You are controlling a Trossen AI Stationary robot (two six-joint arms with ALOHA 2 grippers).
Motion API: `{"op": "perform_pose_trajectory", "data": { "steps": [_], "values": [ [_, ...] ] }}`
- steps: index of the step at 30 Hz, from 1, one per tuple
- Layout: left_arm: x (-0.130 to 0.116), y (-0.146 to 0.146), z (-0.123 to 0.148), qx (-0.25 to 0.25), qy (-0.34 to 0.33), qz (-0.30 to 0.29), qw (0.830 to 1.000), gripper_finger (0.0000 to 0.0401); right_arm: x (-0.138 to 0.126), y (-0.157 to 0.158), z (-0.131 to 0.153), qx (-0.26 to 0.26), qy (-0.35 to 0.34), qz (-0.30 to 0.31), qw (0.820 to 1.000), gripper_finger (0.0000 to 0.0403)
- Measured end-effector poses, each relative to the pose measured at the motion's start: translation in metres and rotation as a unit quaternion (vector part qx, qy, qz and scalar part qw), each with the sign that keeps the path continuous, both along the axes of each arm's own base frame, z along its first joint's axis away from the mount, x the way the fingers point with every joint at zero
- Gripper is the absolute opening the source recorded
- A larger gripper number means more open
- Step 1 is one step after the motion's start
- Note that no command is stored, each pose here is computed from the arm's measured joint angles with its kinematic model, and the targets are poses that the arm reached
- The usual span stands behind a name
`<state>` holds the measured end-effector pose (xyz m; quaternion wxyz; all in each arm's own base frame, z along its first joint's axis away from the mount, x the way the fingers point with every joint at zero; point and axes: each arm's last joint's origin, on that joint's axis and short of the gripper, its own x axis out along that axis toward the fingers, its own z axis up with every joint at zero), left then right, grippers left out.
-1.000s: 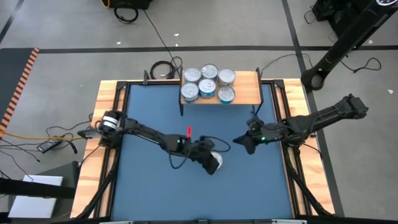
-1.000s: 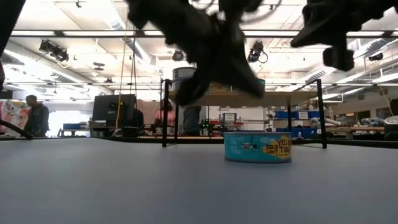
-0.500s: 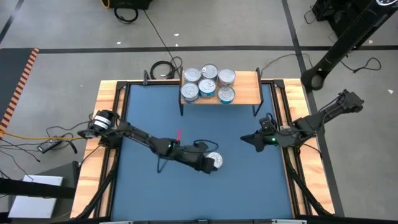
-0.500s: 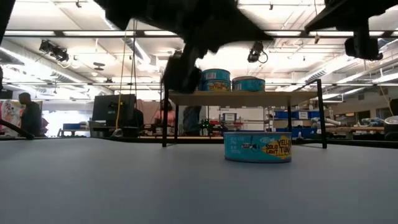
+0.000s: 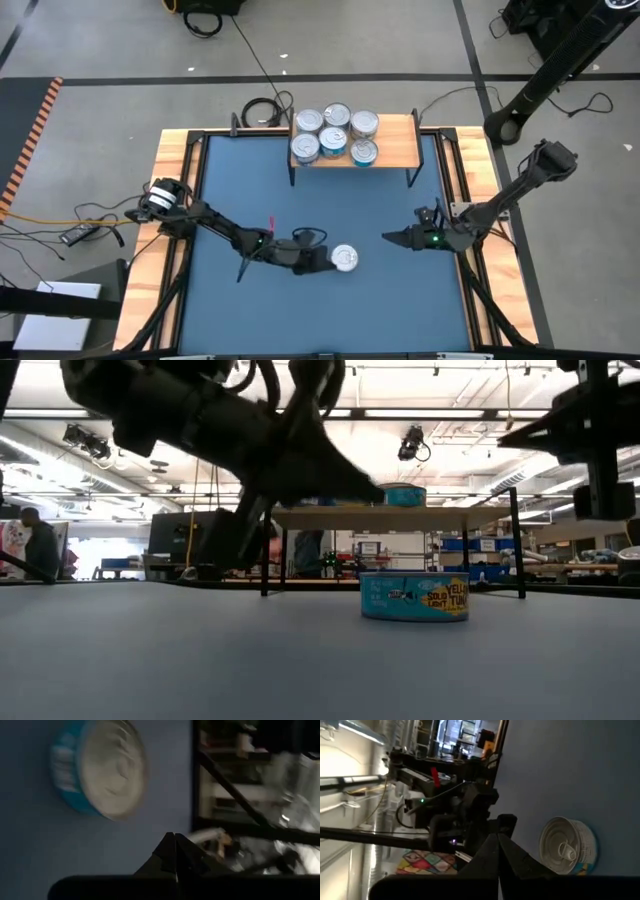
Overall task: Stack canned seafood by type on shelf
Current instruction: Stack the yellow blue tuna can on top of the yellow blue tuna can on the shelf
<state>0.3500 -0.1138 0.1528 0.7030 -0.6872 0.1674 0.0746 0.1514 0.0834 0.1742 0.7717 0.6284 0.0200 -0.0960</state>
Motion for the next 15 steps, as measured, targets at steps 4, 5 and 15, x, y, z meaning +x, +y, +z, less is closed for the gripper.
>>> {"op": "perform_pose_trajectory", "data": {
  "steps": [4, 5, 15],
  "values": [
    [0.002, -0.001, -0.002, 0.02, 0.042, 0.002, 0.999, 0.0, 0.0, 0.001, -0.006, -0.004, 0.006, -0.003, 1.0, 0.0001],
    [0.002, 0.0, -0.003, 0.024, 0.054, 0.004, 0.998, 0.0, 0.001, 0.001, -0.006, -0.003, 0.006, -0.004, 1.0, 0.0001],
    [0.007, 0.024, -0.008, 0.045, 0.079, 0.032, 0.995, 0.0, 0.003, 0.002, -0.013, -0.004, 0.022, -0.011, 1.0, 0.0]
  ]
}}
